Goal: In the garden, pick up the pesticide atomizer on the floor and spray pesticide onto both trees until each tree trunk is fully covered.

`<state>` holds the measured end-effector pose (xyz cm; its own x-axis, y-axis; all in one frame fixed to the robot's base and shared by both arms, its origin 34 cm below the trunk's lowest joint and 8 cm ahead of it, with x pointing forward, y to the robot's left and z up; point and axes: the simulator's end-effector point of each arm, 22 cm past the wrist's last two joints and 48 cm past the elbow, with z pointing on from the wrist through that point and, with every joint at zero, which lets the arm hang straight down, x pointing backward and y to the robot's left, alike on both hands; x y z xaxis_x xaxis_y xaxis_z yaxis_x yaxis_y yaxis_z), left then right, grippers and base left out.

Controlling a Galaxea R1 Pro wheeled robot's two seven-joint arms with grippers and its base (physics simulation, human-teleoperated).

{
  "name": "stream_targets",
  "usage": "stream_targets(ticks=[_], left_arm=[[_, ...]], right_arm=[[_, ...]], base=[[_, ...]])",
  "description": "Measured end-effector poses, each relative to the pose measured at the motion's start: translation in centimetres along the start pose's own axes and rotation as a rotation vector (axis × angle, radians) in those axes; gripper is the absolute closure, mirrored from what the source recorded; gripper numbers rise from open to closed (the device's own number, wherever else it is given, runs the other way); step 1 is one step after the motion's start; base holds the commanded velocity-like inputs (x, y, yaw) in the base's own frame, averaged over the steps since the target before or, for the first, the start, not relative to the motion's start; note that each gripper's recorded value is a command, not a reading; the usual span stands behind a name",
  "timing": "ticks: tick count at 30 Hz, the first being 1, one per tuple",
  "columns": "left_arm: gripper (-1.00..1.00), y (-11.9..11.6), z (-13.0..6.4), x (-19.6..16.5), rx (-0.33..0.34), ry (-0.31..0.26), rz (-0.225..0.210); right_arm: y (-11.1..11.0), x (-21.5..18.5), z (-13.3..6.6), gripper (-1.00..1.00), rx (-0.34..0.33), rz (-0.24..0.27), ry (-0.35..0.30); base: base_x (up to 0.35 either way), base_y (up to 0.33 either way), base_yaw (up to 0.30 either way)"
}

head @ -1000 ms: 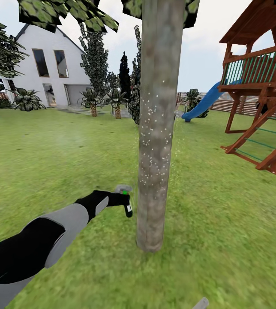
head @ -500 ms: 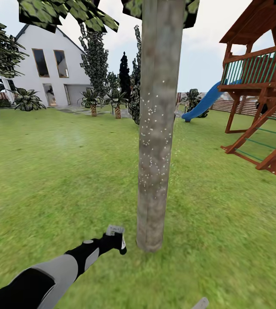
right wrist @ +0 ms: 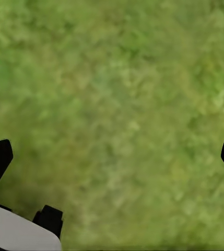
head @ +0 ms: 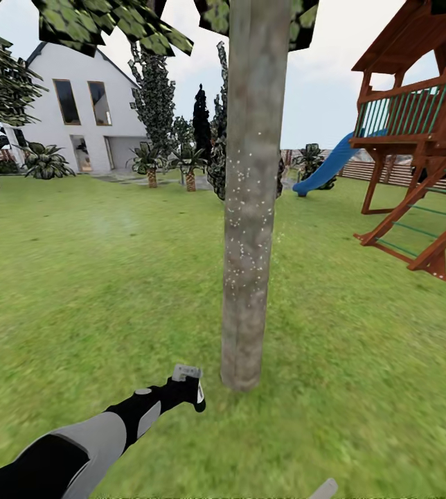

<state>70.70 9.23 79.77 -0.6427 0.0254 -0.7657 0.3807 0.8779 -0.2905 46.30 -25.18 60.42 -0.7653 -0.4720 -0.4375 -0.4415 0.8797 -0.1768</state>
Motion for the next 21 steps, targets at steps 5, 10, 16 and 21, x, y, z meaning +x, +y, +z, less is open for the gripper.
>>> stream_targets(ticks=[5, 10, 16, 21], left_arm=[[1.00, -0.07, 0.03, 0.00, 0.001, 0.000, 0.000], [1.00, -0.05, 0.02, 0.00, 0.001, 0.000, 0.000], [1.00, -0.02, 0.01, 0.00, 0.000, 0.000, 0.000], [1.00, 0.05, 0.00, -0.02, -0.002, -0.001, -0.001]], right_arm=[[-0.27, 0.04, -0.01, -1.00, 0.007, 0.009, 0.000], [-0.46, 0.10, -0.02, -1.00, 0.010, 0.010, 0.001], [-0.63, 0.22, -0.03, -1.00, 0.012, 0.016, 0.004], [-0.73, 0.18, -0.03, -1.00, 0.014, 0.017, 0.002]], base=[[-0.227, 0.000, 0.000], [-0.340, 0.000, 0.000], [-0.347, 0.000, 0.000], [-0.249, 0.000, 0.000]])
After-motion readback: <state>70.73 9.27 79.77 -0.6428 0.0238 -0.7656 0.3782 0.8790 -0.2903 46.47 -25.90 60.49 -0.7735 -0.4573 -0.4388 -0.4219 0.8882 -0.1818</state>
